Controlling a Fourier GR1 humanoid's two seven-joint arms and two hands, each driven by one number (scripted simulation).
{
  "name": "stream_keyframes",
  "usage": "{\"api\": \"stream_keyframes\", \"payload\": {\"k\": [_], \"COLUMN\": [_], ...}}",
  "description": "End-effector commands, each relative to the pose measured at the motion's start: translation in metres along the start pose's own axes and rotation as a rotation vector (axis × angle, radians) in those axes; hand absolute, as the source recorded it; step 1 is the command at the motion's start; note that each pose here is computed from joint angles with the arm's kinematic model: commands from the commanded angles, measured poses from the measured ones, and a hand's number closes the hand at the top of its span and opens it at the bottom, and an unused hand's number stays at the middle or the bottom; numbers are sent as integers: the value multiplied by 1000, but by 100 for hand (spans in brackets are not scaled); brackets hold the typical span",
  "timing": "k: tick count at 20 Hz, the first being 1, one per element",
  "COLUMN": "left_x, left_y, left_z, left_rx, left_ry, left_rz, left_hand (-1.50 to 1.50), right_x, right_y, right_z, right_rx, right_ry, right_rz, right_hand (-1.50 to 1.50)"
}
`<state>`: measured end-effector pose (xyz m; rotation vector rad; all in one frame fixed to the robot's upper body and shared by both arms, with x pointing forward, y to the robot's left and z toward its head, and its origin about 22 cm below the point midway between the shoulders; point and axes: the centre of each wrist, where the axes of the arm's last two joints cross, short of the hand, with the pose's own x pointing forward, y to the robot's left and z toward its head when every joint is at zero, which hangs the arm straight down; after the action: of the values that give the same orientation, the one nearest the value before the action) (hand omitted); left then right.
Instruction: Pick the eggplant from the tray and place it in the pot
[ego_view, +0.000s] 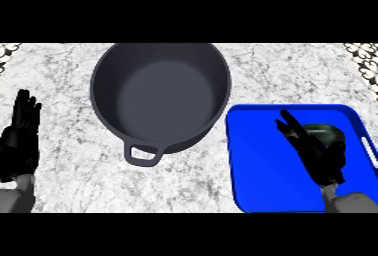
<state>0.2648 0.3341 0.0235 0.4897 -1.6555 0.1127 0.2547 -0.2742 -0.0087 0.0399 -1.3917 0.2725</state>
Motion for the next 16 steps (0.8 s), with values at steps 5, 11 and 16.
{"api": "stream_keyframes", "payload": {"k": [5, 11, 16], "left_x": [-12, -19, -8], "left_y": [9, 7, 2], "left_z": [12, 20, 22], "left_rx": [-149, -209, -252], "left_ry": [113, 191, 206], "left_rz": [-154, -166, -166], "left_hand": [0, 0, 0], "right_x": [103, 164, 149], "right_y": [-117, -141, -211], "right_z": [-10, -5, 19], "right_rx": [254, 205, 283], "right_ry": [-30, -619, -708], "right_rz": [353, 743, 697], "right_hand": [150, -150, -150]}}
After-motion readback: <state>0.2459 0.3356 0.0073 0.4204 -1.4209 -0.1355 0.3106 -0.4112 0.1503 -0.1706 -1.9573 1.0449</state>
